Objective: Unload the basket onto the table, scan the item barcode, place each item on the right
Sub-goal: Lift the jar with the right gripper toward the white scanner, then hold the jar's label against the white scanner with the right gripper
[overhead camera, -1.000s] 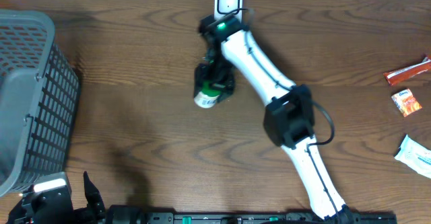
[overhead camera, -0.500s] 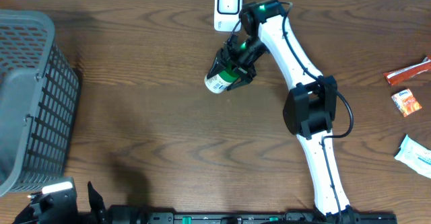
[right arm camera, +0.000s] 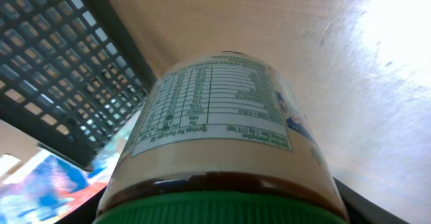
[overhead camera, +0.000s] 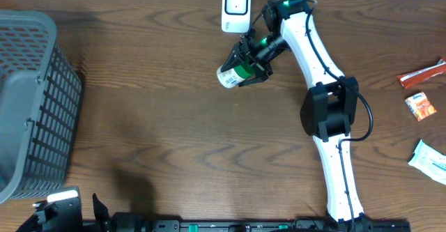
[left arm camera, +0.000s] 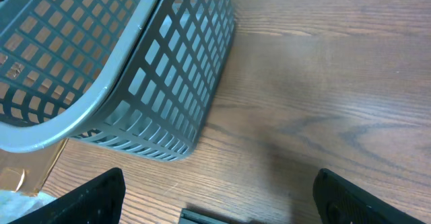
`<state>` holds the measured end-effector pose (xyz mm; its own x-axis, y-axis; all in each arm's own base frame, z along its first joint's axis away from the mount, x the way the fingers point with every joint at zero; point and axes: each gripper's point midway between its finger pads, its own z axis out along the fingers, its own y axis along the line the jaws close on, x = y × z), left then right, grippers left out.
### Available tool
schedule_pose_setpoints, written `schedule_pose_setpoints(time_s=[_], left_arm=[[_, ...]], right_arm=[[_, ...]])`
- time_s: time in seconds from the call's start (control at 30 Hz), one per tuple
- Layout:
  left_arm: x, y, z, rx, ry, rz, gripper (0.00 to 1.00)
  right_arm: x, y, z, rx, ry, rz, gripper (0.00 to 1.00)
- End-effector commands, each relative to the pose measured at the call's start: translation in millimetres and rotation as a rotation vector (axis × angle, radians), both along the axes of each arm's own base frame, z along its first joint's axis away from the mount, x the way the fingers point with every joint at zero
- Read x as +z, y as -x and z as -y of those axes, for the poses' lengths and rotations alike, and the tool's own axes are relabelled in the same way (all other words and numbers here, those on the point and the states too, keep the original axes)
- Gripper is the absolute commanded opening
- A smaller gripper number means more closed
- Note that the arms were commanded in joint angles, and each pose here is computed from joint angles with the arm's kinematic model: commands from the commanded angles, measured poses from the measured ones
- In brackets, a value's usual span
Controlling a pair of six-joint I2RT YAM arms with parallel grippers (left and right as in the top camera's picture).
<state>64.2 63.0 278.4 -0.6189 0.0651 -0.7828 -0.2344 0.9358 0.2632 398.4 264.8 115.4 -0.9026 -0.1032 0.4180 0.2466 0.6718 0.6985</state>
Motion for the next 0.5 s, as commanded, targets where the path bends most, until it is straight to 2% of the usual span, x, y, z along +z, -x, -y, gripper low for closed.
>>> schedule_pose_setpoints(time_s=[0.0,0.1,0.27,0.43,0.47], left_arm=[[1,2,0,0.009,0.008,0.010,0.89],[1,2,0,0.009,0.008,0.009,0.89],[1,2,0,0.009,0.008,0.009,0.89],[1,2,0,0.009,0.008,0.010,0.90],[1,2,0,0.009,0.009,0.010,0.89]], right_arm=[[8,-4,1,0.062,-0.057,0.110,0.44],[16,-6,0,0.067,-0.067,0.143,0.43],[51,-18,2,0.078,-0.076,0.301,0.46],[95,-45,20,0.042,0.082,0.567,0.47],[111,-56,28,0.017,0.146,0.676,0.47]])
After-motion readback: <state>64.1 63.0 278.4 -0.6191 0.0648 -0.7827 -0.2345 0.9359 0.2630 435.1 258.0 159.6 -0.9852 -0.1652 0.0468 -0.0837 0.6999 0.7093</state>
